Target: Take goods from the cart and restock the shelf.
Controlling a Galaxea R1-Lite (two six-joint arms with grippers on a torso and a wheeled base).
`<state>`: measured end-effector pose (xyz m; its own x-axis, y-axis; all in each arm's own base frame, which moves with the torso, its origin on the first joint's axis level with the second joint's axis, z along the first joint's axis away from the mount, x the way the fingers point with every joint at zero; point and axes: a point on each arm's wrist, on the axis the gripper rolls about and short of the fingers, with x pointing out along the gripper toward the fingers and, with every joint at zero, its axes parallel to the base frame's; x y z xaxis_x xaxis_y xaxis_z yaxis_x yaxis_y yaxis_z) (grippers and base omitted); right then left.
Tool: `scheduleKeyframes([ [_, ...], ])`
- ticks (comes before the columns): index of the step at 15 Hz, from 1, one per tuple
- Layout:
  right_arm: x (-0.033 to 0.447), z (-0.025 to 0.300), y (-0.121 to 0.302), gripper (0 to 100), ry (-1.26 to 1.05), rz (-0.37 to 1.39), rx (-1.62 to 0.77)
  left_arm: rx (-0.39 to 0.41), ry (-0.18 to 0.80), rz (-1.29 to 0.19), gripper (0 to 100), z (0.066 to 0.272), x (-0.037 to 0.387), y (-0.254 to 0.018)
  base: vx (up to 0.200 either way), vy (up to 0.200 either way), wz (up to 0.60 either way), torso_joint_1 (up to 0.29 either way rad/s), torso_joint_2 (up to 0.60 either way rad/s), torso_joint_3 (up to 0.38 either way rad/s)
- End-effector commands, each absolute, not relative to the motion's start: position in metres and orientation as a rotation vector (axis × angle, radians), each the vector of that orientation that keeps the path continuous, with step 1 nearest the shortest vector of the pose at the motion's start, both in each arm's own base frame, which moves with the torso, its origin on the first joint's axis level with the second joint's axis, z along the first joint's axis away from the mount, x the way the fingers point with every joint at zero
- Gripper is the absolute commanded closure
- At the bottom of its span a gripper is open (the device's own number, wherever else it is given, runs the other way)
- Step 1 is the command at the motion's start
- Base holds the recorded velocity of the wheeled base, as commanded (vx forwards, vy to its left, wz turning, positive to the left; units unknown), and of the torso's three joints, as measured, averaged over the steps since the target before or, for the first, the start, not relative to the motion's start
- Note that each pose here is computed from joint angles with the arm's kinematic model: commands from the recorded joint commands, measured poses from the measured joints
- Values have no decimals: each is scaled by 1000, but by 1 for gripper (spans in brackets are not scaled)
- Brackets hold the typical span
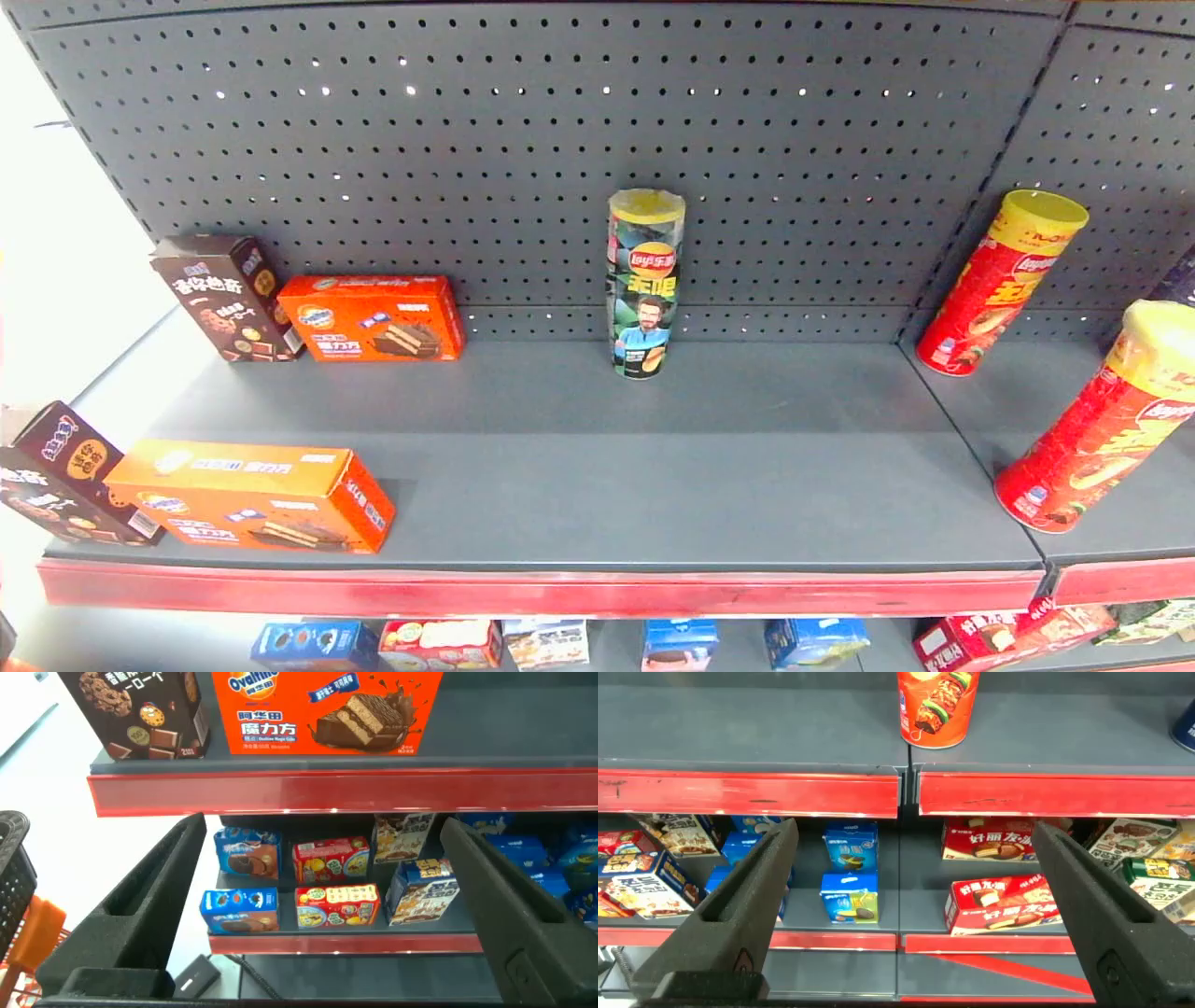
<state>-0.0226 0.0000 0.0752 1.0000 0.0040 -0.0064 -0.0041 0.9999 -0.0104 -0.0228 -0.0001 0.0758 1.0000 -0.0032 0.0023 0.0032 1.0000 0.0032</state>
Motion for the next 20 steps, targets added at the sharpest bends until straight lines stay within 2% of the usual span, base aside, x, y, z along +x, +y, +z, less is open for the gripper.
scheduleKeyframes([
  [1, -22, 75, 0, 0, 8, 5, -12, 3, -3, -3, 0, 76, -23, 0, 0, 0, 600, 2, -7, 7],
  [12, -22, 75, 0, 0, 8, -3, -14, 3, -3, -3, 0, 76, -23, 0, 0, 0, 600, 2, 3, 3],
  [20, -22, 75, 0, 0, 8, -3, -6, 5, -3, -9, 0, 76, -23, 0, 0, 0, 0, 0, 0, 0],
])
